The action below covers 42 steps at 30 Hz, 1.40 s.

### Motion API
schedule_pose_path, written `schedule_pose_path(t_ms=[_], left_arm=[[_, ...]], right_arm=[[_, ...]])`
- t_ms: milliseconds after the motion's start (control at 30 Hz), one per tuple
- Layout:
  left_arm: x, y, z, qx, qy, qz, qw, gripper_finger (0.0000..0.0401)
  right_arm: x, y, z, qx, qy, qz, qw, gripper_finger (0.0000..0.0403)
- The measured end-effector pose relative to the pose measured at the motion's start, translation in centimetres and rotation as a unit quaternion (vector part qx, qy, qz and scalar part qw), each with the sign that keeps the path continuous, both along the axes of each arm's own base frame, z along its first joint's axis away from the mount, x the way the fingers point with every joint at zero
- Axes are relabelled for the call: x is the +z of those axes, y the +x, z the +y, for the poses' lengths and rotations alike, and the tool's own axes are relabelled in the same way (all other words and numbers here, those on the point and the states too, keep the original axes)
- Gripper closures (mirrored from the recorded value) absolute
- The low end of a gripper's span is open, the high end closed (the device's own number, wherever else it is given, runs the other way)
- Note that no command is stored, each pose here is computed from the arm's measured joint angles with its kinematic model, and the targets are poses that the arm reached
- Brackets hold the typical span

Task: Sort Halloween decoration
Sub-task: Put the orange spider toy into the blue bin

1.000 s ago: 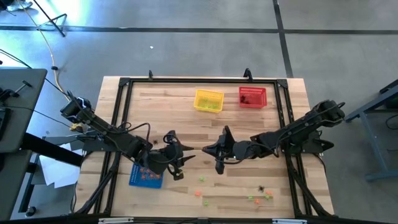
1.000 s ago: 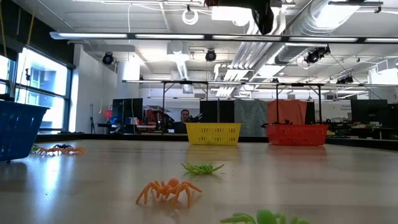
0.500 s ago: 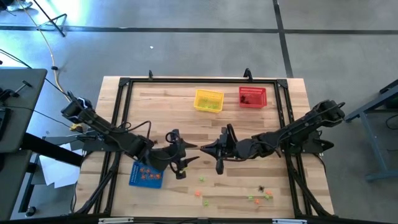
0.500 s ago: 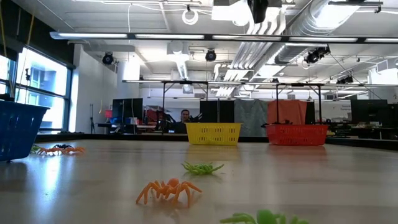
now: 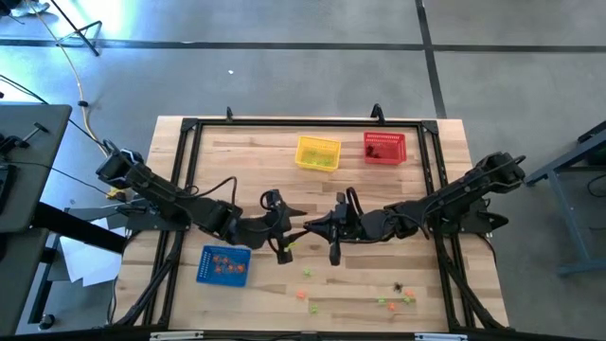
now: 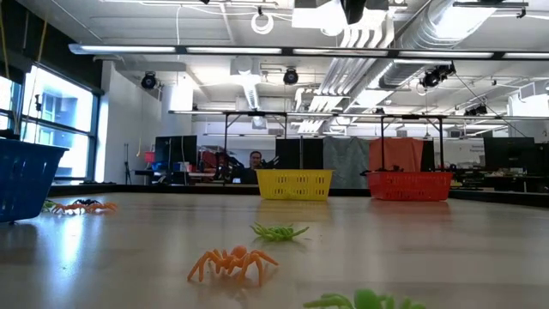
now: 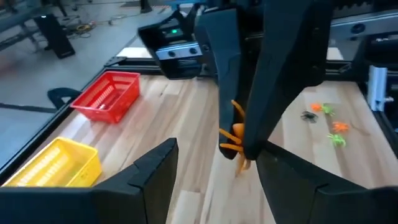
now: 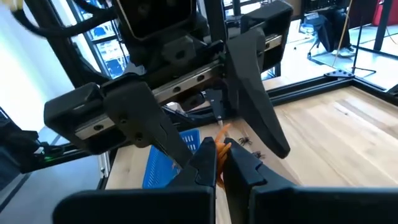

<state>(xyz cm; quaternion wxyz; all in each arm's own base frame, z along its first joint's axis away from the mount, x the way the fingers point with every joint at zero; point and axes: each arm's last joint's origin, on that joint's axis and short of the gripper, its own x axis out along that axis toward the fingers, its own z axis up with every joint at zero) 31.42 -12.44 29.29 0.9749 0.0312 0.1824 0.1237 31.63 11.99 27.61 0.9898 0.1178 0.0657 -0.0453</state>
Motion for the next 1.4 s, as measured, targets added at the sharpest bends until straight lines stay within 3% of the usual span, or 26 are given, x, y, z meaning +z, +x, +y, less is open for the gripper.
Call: schedule_pose_path(t_ms=[300, 433, 567, 633, 833, 1200, 1400], left_arm=[[-0.04, 0.44, 0.84, -0.016, -0.018, 0.005, 1.0, 0.0217], [-0.04, 0.46, 0.89, -0.017, -0.018, 0.005, 1.0, 0.0274], [-0.09, 0.45, 0.84, -0.024, -0.021, 0.009, 0.999, 0.0368], [-0.12, 0.45, 0.83, -0.026, -0.025, 0.009, 0.999, 0.0391], [-0.11, 0.45, 0.81, -0.029, -0.029, 0.009, 0.999, 0.0399], [-0.05, 0.5, 0.83, -0.03, -0.031, 0.005, 0.999, 0.0401], [0.02, 0.52, 0.83, -0.026, -0.031, 0.001, 0.999, 0.0401]], right_arm=[[0.0, 0.0, -0.01, 0.001, -0.013, 0.001, 1.0, 0.0402], [0.03, 0.04, -0.11, -0.002, -0.012, -0.001, 1.0, 0.0402], [0.05, 0.04, -0.11, -0.003, -0.012, -0.001, 1.0, 0.0402], [0.05, 0.03, -0.09, -0.002, -0.012, -0.001, 1.0, 0.0402], [0.05, 0.03, -0.06, 0.0, -0.007, -0.002, 1.0, 0.0391], [0.08, 0.02, 0.0, 0.005, -0.006, -0.003, 1.0, 0.0294], [0.06, -0.02, -0.12, -0.025, -0.024, -0.002, 0.999, 0.0275]])
